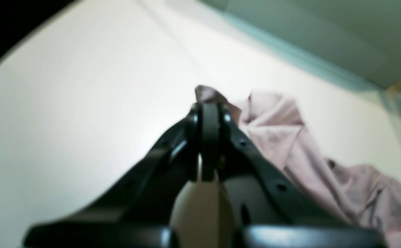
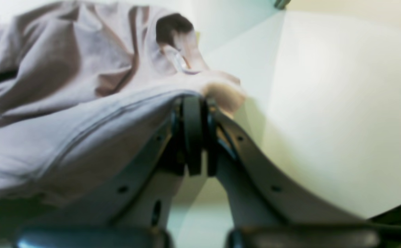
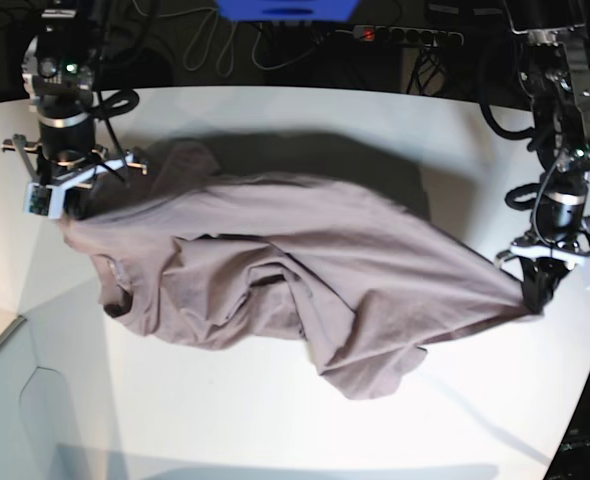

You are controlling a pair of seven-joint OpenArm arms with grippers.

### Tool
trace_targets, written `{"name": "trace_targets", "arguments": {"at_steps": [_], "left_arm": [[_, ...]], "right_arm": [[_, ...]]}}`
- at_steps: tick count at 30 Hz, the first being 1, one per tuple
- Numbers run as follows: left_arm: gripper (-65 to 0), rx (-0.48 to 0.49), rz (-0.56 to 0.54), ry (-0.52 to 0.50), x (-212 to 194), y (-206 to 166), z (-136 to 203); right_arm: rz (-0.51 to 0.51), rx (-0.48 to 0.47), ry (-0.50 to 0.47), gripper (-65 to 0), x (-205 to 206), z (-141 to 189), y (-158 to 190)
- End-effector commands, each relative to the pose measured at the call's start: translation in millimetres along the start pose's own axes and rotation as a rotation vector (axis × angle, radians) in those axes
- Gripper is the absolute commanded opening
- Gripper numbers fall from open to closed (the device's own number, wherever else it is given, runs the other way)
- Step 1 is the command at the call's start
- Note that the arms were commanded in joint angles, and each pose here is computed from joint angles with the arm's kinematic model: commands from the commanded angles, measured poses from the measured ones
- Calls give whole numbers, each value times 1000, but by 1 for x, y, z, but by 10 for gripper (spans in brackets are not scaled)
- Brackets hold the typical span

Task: Layout the t-shirt on the table in an organized manner, then fold the t-shirt properly
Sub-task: 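Lift the held shirt edge with both grippers and fold it over the body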

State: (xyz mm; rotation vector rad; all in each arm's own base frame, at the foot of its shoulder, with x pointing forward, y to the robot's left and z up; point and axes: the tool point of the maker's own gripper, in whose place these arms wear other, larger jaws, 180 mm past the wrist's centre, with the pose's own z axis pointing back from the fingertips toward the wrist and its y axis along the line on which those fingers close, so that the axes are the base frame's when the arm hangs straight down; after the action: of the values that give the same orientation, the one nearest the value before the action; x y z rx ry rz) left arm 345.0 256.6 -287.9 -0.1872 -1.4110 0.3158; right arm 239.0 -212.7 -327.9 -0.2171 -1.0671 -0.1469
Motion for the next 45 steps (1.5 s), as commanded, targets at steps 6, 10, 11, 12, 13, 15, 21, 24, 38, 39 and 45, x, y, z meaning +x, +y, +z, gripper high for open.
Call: {"name": "trace_targets", "arguments": {"at_steps": [6,10,11,12,13,15,21,24,38,39,45], "left_arm": [[-649,-79,-122,-207,81,-32,-10],[-649,-93,-139,-274,108,-41,-16],[-649,-95,-139,-291,114,-42,-17],[-649,-98,-140,-303,119,-43,-18],[-649,-101,-147,-316,126,-44,-19],[-649,-111,-165,-336,138,-46,-21],[-649,-132,-190,-426,177,-56,-27],[-649,-150,-218,-495,207,-65,-24],[-649,-225,-301,-645,283,-113,7],[-649,-224,-306,-647,284,-112,7],[-649,-188,-347,-668,297,-99,15]], "right_arm": [[-37,-3,-228,-650,46,5,5],[-57,1,-290,-650,60,5,10],[-60,1,-303,-650,65,4,11],[-64,1,-318,-650,70,2,11],[-70,1,-333,-650,76,0,12],[-89,-3,-367,-650,89,-3,13],[-144,-3,-528,-650,138,-3,19],[-160,4,-608,-650,163,-2,22],[-232,64,-969,-650,286,25,38],[-233,62,-984,-650,291,26,37],[-246,54,-1117,-650,321,45,32]]}}
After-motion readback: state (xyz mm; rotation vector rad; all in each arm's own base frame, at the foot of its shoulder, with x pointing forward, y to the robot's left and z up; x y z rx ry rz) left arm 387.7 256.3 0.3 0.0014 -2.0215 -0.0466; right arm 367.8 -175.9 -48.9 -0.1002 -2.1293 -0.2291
